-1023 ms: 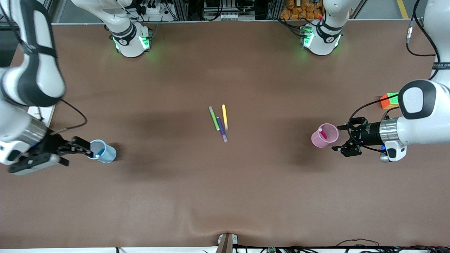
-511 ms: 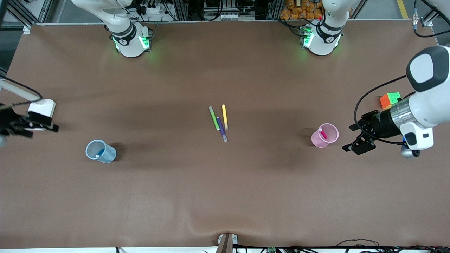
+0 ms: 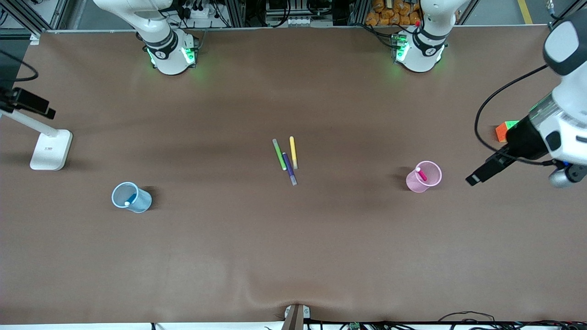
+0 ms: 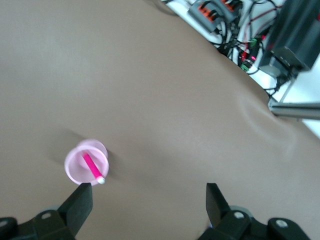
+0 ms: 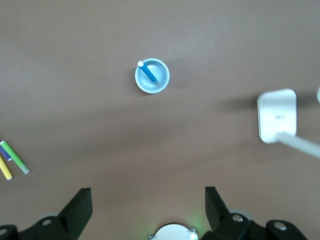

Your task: Place pink and blue markers in matching cups

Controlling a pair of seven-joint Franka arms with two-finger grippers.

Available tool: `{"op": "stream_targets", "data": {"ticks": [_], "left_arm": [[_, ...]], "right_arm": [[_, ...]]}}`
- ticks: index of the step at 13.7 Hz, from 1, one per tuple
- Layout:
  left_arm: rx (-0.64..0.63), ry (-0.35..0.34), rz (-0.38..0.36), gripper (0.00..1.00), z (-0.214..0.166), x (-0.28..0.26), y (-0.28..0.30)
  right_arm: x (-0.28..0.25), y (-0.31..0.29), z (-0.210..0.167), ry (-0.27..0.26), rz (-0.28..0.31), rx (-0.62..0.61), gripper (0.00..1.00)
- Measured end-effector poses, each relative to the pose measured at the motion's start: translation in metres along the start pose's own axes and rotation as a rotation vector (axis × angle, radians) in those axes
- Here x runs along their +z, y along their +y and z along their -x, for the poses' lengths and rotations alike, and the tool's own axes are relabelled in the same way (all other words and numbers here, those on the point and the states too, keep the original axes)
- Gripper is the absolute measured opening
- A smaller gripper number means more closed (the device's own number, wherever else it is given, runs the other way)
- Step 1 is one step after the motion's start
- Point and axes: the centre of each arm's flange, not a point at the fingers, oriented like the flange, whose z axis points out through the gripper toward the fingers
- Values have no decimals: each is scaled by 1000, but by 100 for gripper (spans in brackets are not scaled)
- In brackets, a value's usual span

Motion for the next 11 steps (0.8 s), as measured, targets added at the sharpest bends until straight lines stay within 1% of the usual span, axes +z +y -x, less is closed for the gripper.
{"op": "stream_targets", "data": {"ticks": [2, 4, 5, 6, 9, 10, 11], "left_arm": [[126, 10, -22, 100, -2, -7, -7], [216, 16, -73, 100, -3, -6, -13], [260, 9, -92, 100, -2, -6, -15], [298, -6, -108, 100, 0, -7, -16], [364, -34, -157, 100, 15, -24, -16], [379, -39, -177, 100, 22, -33, -15], [388, -49, -201, 100, 32, -42, -14]], "right_arm": [[3, 3, 17, -12, 5, 15, 100], [12, 5, 25, -28, 2, 14, 100], [15, 3, 26, -26, 1, 10, 100], [17, -1, 24, -11, -1, 4, 100], [4, -4, 17, 62, -11, -10, 100], [-4, -2, 17, 68, -12, -19, 100], [-9, 0, 19, 60, -10, -25, 100]]}}
